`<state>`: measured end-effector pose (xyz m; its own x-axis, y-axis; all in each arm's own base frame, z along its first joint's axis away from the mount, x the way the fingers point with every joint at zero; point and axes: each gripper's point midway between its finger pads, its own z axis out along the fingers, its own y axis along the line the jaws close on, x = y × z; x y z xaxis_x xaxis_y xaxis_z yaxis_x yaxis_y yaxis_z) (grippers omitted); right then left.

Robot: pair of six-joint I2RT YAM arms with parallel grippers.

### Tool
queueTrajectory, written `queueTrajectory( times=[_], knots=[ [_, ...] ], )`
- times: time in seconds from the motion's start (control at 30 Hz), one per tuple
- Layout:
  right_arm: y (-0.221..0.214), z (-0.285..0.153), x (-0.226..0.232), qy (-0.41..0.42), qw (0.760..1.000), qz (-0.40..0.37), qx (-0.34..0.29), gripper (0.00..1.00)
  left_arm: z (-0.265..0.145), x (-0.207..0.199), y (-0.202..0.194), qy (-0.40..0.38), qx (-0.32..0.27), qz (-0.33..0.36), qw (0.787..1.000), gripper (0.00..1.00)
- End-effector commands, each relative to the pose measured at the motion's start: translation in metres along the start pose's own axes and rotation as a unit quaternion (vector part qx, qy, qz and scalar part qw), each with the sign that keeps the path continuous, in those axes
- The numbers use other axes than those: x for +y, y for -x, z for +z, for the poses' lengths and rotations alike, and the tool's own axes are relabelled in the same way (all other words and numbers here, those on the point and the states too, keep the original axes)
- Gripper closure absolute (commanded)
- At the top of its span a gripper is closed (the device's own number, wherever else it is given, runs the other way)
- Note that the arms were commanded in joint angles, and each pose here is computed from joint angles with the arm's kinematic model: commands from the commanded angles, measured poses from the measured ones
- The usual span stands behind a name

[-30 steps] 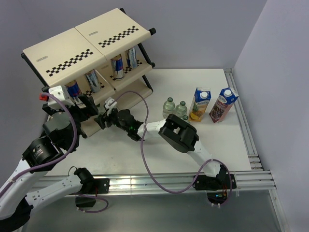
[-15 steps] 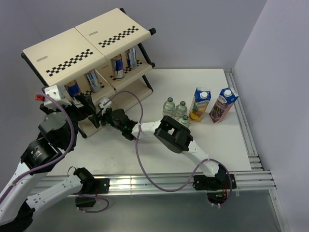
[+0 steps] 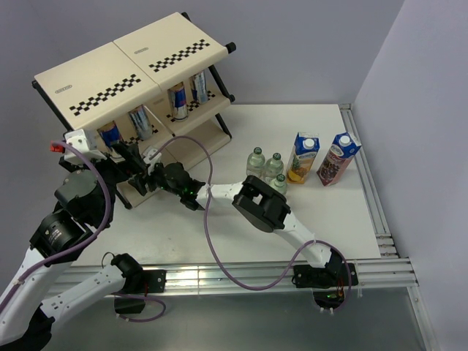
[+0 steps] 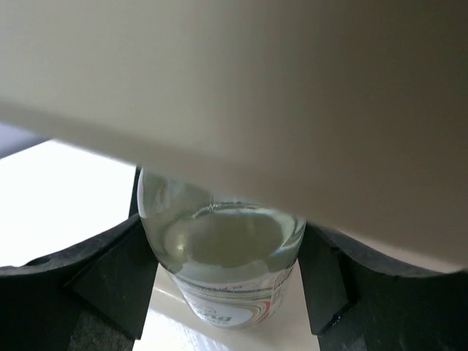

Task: Place and organize the beverage onto the shelf
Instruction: Adjust the drink.

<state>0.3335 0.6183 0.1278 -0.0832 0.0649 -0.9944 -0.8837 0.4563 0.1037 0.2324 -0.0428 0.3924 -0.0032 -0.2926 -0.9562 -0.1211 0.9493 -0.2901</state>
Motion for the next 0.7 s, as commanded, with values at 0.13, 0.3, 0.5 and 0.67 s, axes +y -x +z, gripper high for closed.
queueTrajectory(
  times=[0.13, 0.3, 0.5, 0.67],
  knots=[
    [0.096, 0.001, 0.037, 0.089, 0.984, -0.036, -0.148, 1.0, -0.002, -0.004, 0.011, -0.015, -0.015, -0.021, 1.0, 0.0],
    [0.093, 0.003, 0.036, 0.094, 0.985, -0.031, -0.145, 1.0, -0.004, -0.004, 0.013, -0.019, -0.016, -0.025, 0.999, 0.01],
    [0.096, 0.007, 0.031, 0.093, 0.986, -0.016, -0.141, 0.95, -0.006, -0.006, 0.014, -0.025, -0.013, -0.03, 0.999, 0.01],
    [0.095, 0.008, 0.03, 0.101, 0.985, -0.017, -0.138, 0.86, -0.007, -0.007, 0.016, -0.03, -0.014, -0.033, 0.999, 0.0]
  ],
)
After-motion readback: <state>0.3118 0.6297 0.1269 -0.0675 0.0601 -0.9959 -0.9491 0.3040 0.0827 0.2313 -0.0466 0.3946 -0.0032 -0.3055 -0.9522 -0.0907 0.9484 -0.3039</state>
